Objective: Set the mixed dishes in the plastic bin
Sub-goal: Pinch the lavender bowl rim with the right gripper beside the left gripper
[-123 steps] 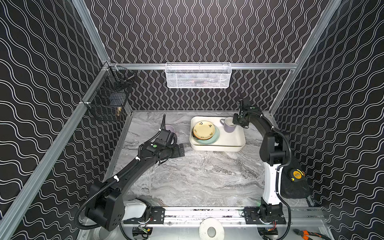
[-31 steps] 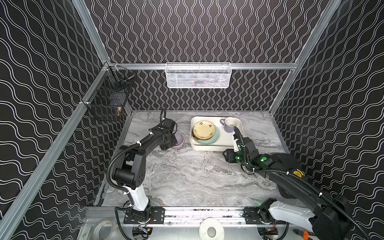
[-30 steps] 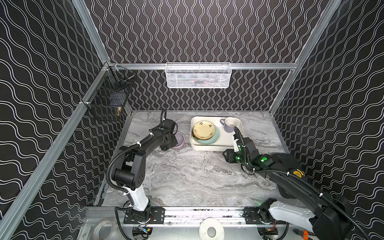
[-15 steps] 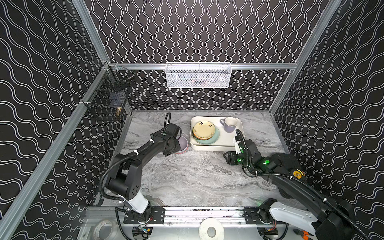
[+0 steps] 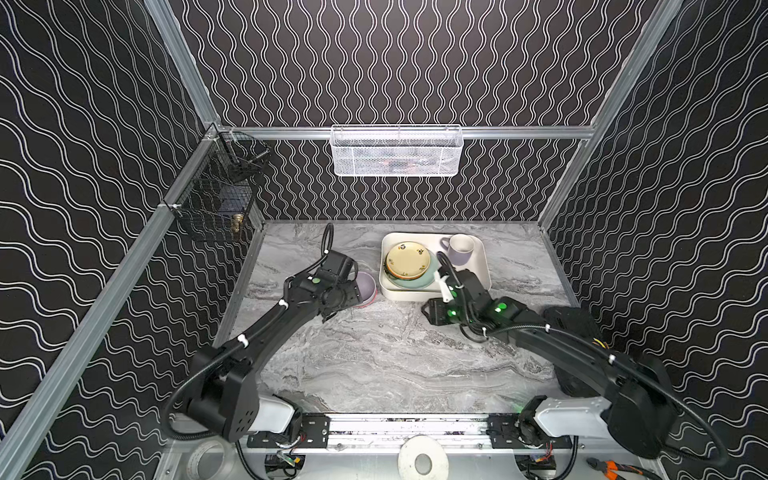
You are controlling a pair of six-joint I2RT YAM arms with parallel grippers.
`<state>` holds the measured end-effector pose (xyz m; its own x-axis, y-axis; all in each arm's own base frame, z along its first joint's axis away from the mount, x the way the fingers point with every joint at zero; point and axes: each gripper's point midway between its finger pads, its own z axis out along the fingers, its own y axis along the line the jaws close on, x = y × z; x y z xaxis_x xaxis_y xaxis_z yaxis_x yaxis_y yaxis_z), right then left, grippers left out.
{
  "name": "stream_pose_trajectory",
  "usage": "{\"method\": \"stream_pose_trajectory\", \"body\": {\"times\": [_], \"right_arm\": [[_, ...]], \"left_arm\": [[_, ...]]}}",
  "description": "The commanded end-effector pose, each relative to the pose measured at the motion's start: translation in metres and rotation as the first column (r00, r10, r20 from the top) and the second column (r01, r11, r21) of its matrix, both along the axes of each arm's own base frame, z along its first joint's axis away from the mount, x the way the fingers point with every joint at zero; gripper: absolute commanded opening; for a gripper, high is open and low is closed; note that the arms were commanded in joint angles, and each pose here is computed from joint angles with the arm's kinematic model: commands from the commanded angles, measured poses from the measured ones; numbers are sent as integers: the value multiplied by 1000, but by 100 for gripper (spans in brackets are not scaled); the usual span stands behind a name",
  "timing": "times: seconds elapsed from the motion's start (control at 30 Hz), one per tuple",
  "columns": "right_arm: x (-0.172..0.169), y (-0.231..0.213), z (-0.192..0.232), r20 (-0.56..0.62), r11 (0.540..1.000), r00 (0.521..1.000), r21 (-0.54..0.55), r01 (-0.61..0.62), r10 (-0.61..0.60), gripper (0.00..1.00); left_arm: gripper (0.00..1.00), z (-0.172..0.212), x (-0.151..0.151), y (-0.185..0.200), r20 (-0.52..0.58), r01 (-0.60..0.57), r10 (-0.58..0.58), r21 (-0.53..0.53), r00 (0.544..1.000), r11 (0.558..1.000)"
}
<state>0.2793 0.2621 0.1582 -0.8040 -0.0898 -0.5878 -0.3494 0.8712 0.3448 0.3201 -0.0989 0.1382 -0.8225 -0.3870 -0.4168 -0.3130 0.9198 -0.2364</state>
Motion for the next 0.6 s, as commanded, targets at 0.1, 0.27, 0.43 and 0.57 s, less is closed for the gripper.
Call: {"method": "stream_pose_trajectory", "body": {"times": [0.1, 0.27, 0.43, 0.57], "right_arm": [[27, 46, 20, 53, 999, 997, 3, -48, 48, 54], [44, 77, 14, 36, 995, 995, -43, -87, 89, 53], [67, 106, 1, 29, 988, 992, -99, -116, 119, 51], [86, 125, -19, 17, 982, 991, -137, -128, 132, 48]], "left_arm": [[70, -6, 5, 18, -13, -29, 30, 72, 999, 997], [68, -15, 14, 11, -17, -7, 8, 41, 1000, 999], [70, -31, -1, 21, -14, -38, 38, -2, 999, 999], [75, -30, -15, 26, 9, -54, 55, -38, 998, 998]]}}
